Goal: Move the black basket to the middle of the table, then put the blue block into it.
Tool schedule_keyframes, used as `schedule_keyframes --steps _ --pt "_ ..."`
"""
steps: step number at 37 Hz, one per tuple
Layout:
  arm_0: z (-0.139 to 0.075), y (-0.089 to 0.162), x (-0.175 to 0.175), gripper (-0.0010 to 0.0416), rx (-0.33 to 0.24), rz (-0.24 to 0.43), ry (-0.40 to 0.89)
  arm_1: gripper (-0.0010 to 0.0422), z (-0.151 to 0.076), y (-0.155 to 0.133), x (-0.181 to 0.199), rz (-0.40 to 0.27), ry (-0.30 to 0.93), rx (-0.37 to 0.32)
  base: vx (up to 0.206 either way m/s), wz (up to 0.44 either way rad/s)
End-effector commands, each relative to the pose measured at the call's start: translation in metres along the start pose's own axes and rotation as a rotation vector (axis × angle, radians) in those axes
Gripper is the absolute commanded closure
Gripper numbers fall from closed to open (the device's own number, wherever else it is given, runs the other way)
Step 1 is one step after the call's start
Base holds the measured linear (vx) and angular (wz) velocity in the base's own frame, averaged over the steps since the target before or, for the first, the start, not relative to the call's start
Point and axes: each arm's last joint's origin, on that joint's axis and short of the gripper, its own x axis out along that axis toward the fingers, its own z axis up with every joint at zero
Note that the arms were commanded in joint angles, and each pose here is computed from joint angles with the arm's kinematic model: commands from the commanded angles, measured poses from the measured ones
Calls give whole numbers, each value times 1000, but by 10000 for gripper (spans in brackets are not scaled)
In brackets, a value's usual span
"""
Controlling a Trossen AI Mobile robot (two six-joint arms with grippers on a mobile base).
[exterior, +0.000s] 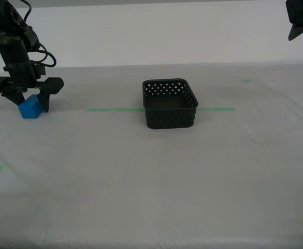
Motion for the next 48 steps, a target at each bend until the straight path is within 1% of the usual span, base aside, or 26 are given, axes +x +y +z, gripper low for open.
schedule_keyframes --steps 1,5,9,16,19,22,25,29,33,42,48 --pt "0 0 0 12 -1 2 -2 181 -1 0 -1 0 8 -10 0 0" --pt "0 0 0 12 -1 2 -2 237 -2 0 -1 -1 20 -15 0 0" --pt "0 0 0 12 -1 2 -2 297 -3 0 -1 -1 26 -43 0 0" --pt "0 0 0 12 -1 2 -2 420 -3 0 -1 -1 26 -48 0 0" --pt "0 0 0 12 -1 2 -2 406 -3 0 -1 -1 26 -71 0 0" --pt "0 0 0 12 -1 2 -2 417 -3 0 -3 0 23 -101 0 0" --pt "0 0 0 12 -1 2 -2 411 -2 -1 -7 0 13 -135 0 0" --pt "0 0 0 12 -1 2 -2 412 0 -1 -15 1 -12 -146 0 0" --pt "0 0 0 12 -1 2 -2 412 0 -1 -28 1 -42 -159 0 0" --pt "0 0 0 12 -1 2 -2 413 -4 -6 -68 -3 -80 -221 0 0" --pt "0 0 0 12 -1 2 -2 413 -8 -14 -95 -8 -126 -209 0 0"
